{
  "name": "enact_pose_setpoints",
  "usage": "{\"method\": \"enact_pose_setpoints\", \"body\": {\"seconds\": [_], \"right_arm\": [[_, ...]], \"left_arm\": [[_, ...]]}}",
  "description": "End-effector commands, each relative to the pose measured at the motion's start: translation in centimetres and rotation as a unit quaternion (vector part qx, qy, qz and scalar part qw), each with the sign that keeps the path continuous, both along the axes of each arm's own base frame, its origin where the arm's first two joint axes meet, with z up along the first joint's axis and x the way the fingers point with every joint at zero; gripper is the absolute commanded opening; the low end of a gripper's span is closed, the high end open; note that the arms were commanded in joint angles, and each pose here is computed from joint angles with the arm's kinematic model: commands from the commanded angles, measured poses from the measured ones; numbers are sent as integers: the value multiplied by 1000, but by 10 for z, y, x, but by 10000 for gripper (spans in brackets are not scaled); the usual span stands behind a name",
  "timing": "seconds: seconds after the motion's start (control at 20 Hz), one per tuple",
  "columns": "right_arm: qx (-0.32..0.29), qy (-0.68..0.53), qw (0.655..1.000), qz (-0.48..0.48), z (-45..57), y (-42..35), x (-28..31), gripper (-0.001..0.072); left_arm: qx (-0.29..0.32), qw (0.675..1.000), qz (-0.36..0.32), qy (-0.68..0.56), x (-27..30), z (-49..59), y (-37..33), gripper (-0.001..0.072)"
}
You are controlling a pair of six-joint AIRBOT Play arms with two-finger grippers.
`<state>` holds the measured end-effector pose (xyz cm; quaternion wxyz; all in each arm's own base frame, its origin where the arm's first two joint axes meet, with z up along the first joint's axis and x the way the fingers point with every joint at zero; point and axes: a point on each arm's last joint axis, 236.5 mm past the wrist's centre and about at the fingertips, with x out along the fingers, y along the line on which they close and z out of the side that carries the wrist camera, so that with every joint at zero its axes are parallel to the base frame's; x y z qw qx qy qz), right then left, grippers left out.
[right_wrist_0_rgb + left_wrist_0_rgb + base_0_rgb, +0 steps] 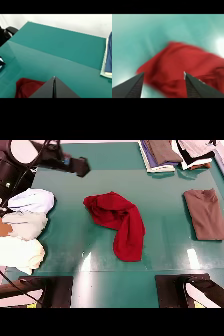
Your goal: Fold the shirts.
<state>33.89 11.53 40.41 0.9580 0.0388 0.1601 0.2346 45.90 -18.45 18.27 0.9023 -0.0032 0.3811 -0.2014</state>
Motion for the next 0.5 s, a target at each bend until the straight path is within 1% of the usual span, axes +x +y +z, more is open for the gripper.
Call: {"method": "enact_pose_setpoints", "body": {"seconds": [0.0,0.15,0.25,0.45], "right_arm": [[-3,11,1000,4,-5,1,-1,16],[-4,14,1000,5,-7,1,-1,16],[-6,19,1000,6,-10,2,-1,16],[-8,24,1000,7,-13,2,-1,16]], "left_arm": [[-17,989,87,117,6,-94,68,587],[-63,973,113,189,10,-166,66,587],[-68,973,107,193,22,-193,55,588],[-116,972,110,175,49,-223,25,588]]}}
